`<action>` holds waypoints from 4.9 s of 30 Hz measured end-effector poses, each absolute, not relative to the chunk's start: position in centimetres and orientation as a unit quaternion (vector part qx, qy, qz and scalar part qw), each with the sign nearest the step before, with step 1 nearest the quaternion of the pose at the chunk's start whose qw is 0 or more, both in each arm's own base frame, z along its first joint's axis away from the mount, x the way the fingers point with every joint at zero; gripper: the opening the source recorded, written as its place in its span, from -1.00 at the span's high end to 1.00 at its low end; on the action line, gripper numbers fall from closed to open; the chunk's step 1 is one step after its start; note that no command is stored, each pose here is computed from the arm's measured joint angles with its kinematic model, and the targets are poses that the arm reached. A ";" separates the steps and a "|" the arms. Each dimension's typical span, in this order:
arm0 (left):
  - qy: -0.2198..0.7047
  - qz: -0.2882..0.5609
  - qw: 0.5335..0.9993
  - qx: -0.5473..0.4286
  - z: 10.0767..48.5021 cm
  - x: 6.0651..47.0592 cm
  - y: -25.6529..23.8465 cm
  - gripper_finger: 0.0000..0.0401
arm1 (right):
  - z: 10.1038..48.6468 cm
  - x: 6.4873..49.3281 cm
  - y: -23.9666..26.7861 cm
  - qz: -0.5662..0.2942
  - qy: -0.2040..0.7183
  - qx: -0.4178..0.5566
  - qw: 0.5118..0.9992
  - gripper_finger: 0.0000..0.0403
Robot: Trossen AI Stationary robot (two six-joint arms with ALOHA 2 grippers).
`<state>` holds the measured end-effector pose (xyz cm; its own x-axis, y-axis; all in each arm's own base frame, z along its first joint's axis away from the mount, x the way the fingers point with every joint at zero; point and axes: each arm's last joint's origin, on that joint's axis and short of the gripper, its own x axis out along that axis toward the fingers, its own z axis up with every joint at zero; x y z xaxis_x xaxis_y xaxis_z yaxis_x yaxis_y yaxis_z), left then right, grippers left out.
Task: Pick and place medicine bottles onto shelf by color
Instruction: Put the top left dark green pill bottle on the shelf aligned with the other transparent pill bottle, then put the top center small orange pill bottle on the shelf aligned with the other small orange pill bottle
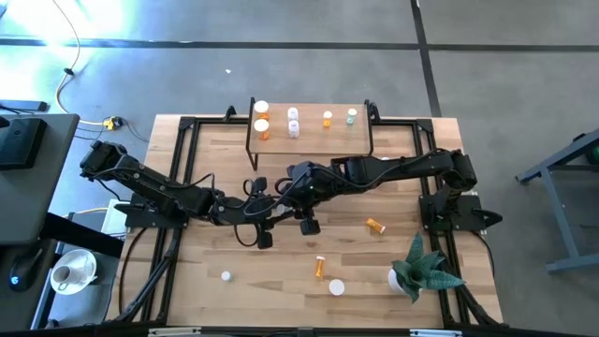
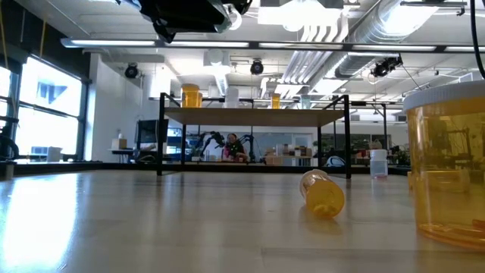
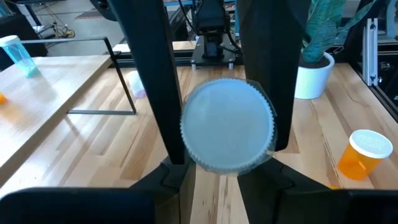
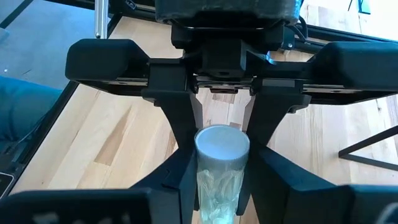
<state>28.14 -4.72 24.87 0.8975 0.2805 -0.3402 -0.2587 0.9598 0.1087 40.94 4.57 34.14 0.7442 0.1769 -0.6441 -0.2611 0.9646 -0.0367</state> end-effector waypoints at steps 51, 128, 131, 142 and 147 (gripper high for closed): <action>0.212 0.093 0.972 0.052 24.3 27.2 -7.1 0.03 | 34.7 26.8 -5.7 -0.182 0.180 -0.066 0.964 0.49; 0.211 0.096 0.971 0.052 24.3 27.2 -7.1 0.03 | 20.8 22.5 -10.1 -0.420 0.079 -0.004 0.904 0.33; 0.211 0.095 0.971 0.052 24.3 27.2 -7.1 0.03 | 20.7 22.5 -10.1 -0.420 0.075 0.005 0.904 0.20; 0.211 0.095 0.971 0.052 24.3 27.2 -7.1 0.03 | 21.5 22.2 -10.0 -0.421 0.057 0.005 0.905 0.01; 0.211 0.096 0.971 0.052 24.3 27.2 -7.1 0.03 | 22.5 21.7 -9.8 -0.421 0.039 -0.001 0.906 0.01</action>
<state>27.24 -7.07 24.32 0.8926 0.2078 -0.4002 -0.1636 0.9763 0.1419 21.65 -9.79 22.54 0.6422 -0.7633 -0.0704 0.7631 0.6453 -0.0353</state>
